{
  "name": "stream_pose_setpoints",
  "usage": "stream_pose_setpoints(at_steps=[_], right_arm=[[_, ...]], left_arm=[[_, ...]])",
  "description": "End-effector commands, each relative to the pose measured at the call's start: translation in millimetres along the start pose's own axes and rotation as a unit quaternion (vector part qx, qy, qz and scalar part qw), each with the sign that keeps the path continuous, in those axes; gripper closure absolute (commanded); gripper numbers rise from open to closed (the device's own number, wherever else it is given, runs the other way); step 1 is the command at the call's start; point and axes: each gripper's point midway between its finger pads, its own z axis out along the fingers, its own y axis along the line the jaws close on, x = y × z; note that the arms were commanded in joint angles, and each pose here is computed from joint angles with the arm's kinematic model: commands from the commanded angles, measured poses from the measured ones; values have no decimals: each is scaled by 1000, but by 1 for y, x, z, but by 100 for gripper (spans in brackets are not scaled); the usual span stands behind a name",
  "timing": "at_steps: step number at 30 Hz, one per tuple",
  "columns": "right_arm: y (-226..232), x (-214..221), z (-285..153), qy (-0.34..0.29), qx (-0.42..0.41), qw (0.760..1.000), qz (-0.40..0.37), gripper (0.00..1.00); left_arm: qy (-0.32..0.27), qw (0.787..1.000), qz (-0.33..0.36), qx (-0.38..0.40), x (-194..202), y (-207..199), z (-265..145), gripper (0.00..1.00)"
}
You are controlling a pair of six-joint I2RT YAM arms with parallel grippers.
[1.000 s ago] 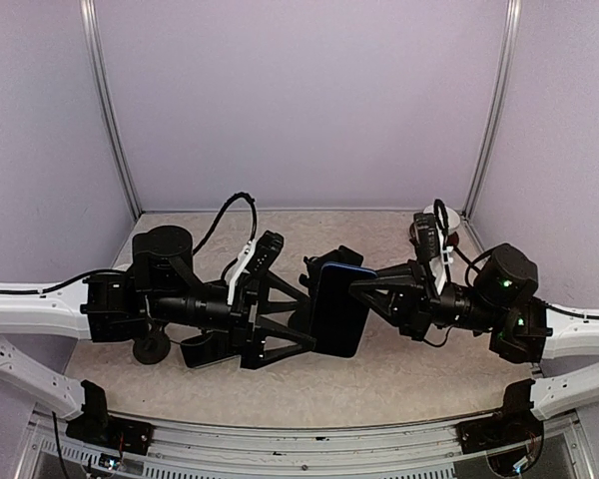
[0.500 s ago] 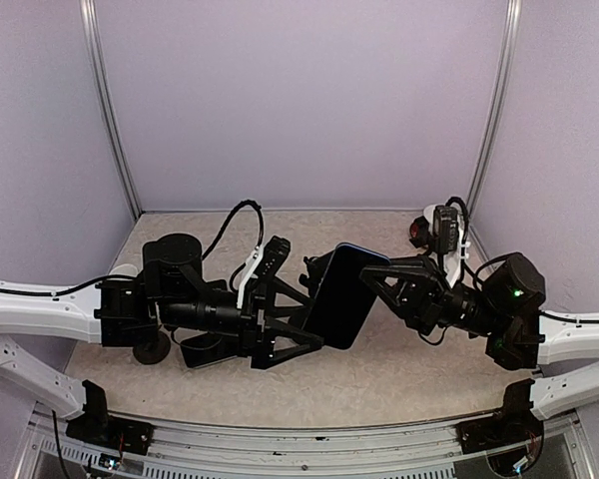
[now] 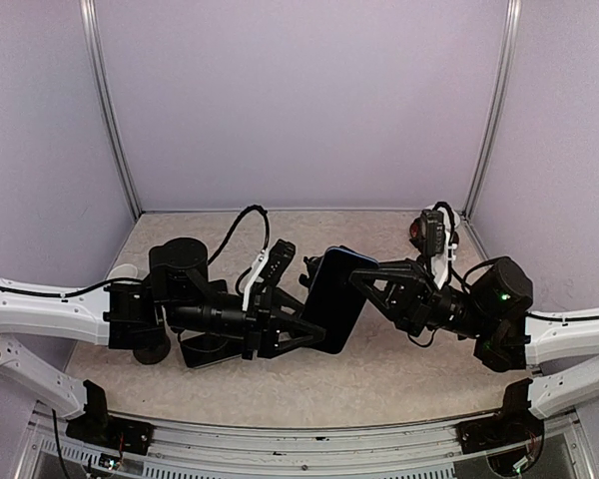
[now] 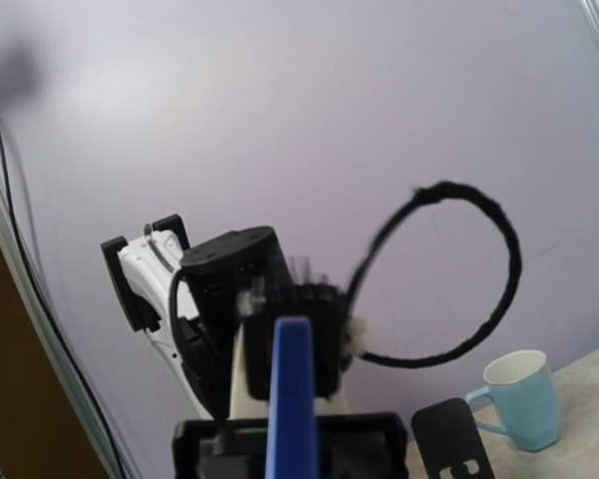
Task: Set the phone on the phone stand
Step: Pass from the right arm to the left, then pass from the left arm to the right
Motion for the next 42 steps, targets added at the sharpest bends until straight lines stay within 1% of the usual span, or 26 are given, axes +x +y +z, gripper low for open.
stream_pose_setpoints(at_steps=[1, 3, 4, 8, 9, 11, 13, 15, 18, 20, 26, 31, 35, 42], right_arm=[[17, -23, -1, -51, -29, 998, -2, 100], [16, -21, 0, -48, -27, 998, -5, 100], [16, -19, 0, -45, -27, 999, -5, 100], [16, -15, 3, -31, -28, 999, -10, 99], [16, -14, 4, -26, -28, 999, -11, 93], [16, -12, 5, -15, -28, 999, -16, 73], [15, -10, 6, -3, -22, 1000, -20, 58], [14, -9, 7, 11, -14, 1000, -26, 49], [12, -8, 10, 30, -4, 999, -35, 40], [11, -6, 12, 40, 0, 999, -36, 37], [11, 4, 22, 67, -12, 997, -24, 34], [11, 14, 31, 87, -25, 996, -13, 35], [12, 17, 34, 94, -33, 995, -9, 41], [12, 21, 36, 101, -39, 994, -9, 59]], left_arm=[[-8, 1000, 8, 20, -3, -7, 0, 82], [-7, 1000, 8, 20, -3, -7, -1, 97], [-7, 1000, 8, 20, -2, -7, -1, 100], [-8, 1000, 9, 20, -2, -8, -3, 100], [-8, 1000, 10, 19, -2, -8, -4, 100], [-7, 1000, 11, 21, -2, -9, -4, 100], [-5, 1000, 12, 24, -1, -10, -4, 100], [-1, 1000, 14, 28, 0, -12, -4, 100], [4, 999, 16, 31, 0, -13, -4, 100], [5, 999, 17, 34, 0, -14, -3, 100], [18, 999, 13, 50, 3, -17, 2, 100], [20, 998, 12, 53, 4, -17, 5, 100], [22, 998, 13, 53, 4, -17, 4, 100], [26, 998, 14, 48, 7, -15, 5, 100]])
